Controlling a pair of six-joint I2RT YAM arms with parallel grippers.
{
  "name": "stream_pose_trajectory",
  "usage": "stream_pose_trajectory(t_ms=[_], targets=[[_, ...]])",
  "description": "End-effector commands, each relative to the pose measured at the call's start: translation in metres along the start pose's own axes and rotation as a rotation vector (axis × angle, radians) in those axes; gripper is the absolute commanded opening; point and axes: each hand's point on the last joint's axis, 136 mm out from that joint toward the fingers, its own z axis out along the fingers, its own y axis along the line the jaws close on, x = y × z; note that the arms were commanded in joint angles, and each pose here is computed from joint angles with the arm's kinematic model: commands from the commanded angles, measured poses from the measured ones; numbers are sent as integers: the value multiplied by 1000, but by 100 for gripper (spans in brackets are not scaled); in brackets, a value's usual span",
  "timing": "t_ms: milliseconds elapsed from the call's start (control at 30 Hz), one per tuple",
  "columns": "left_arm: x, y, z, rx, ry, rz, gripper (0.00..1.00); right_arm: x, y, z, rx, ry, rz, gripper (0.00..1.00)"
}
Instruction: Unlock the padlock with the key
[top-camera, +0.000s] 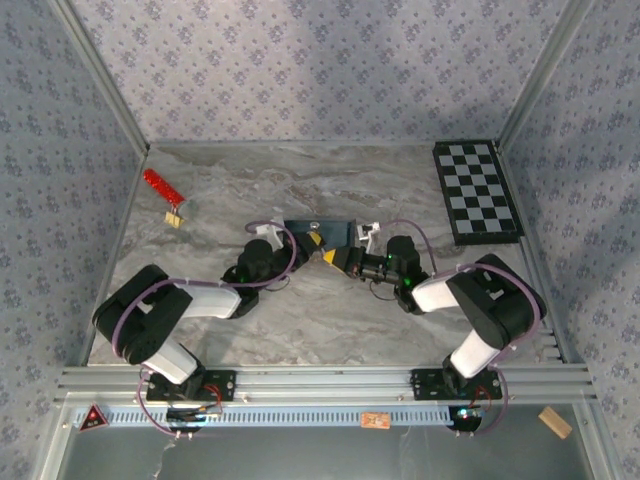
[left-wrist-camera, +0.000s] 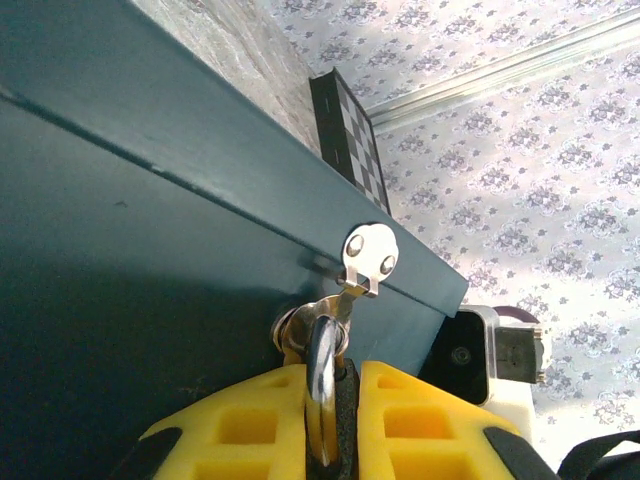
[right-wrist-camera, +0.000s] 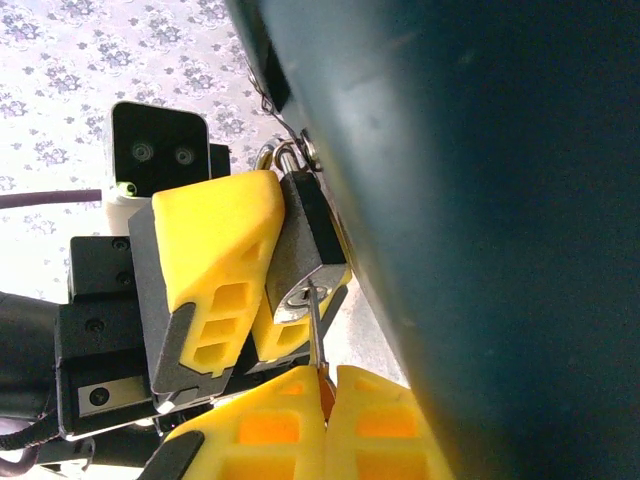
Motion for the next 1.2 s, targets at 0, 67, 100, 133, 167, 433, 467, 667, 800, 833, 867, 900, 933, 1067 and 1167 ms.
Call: stream_pose_trajectory(t_ms=[0, 67, 100, 133, 167, 433, 467, 667, 800, 833, 867, 900, 933, 1067, 1167], targets=[[62, -78, -18, 311, 328, 59, 0, -19, 26, 10, -90, -74, -116, 0], [65, -84, -19, 330, 355, 61, 0, -15, 31, 12, -111, -49, -159, 0], [69, -87, -20, 342, 382, 62, 0, -15, 34, 11, -119, -47, -183, 0], [72, -90, -22, 353, 405, 65, 0, -15, 38, 10, -123, -46, -207, 0], [73, -91, -24, 358, 417, 68, 0, -16, 40, 9, -123, -43, -232, 0], [77, -91, -36, 318, 474, 122, 0, -41, 30, -9, -65, -87, -241, 0], [76, -91, -37, 317, 479, 125, 0, -45, 26, -13, -59, -101, -229, 0], [76, -95, -41, 327, 493, 136, 0, -45, 23, -13, -68, -102, -188, 0], [75, -92, -41, 314, 486, 145, 0, -48, 26, -19, -64, -137, -186, 0], [74, -92, -42, 311, 481, 147, 0, -49, 28, -21, -62, -146, -187, 0], [73, -90, -42, 306, 476, 147, 0, -50, 28, -22, -59, -150, -186, 0], [71, -89, -42, 299, 465, 148, 0, -51, 30, -23, -58, -155, -188, 0], [70, -87, -42, 292, 458, 149, 0, -51, 28, -24, -46, -154, -181, 0], [65, -80, -38, 262, 417, 144, 0, -45, 23, -18, -16, -146, -164, 0], [62, -75, -38, 247, 387, 138, 0, -45, 18, -18, -11, -165, -127, 0]])
